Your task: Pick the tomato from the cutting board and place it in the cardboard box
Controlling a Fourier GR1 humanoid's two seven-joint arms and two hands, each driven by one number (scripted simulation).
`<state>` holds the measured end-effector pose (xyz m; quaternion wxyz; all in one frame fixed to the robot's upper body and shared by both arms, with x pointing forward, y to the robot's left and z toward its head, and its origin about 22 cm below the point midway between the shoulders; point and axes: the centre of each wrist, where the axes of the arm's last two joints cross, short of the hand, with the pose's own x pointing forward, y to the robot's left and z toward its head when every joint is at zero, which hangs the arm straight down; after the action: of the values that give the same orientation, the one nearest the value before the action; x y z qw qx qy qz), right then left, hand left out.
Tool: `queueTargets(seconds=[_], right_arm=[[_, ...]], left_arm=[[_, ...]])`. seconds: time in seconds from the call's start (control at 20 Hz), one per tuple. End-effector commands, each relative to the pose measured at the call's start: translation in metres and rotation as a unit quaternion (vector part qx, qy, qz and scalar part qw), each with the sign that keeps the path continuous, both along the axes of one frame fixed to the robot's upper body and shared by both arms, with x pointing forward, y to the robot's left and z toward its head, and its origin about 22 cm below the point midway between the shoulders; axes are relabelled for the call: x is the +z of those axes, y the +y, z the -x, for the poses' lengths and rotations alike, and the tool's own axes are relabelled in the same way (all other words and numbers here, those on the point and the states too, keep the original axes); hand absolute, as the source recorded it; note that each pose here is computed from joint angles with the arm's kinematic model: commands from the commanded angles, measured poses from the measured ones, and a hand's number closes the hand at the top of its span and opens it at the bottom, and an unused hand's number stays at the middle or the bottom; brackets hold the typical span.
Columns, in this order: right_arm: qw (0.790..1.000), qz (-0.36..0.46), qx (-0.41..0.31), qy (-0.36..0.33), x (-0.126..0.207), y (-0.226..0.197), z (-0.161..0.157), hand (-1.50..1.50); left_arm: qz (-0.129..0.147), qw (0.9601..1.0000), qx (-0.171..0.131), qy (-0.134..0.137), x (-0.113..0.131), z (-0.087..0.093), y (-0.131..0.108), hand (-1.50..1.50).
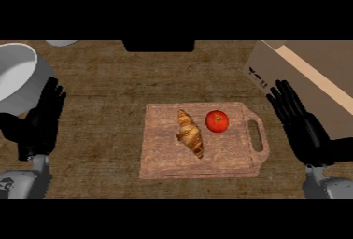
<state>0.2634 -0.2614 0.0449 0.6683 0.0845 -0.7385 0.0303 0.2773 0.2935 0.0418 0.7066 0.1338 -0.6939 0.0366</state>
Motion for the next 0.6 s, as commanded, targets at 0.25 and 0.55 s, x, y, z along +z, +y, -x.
queueTargets(seconds=[0.25,0.55], right_arm=[[0.922,0.006,-0.387,-0.012,-0.013,-0.077,0.021,1.5],[0.873,0.23,-0.43,0.013,-0.065,-0.056,0.057,-1.5]], left_arm=[[0.049,0.9982,-0.026,-0.022,0.014,0.002,-0.012,0.0],[0.079,0.9951,-0.059,-0.001,0.005,0.017,-0.015,0.0]])
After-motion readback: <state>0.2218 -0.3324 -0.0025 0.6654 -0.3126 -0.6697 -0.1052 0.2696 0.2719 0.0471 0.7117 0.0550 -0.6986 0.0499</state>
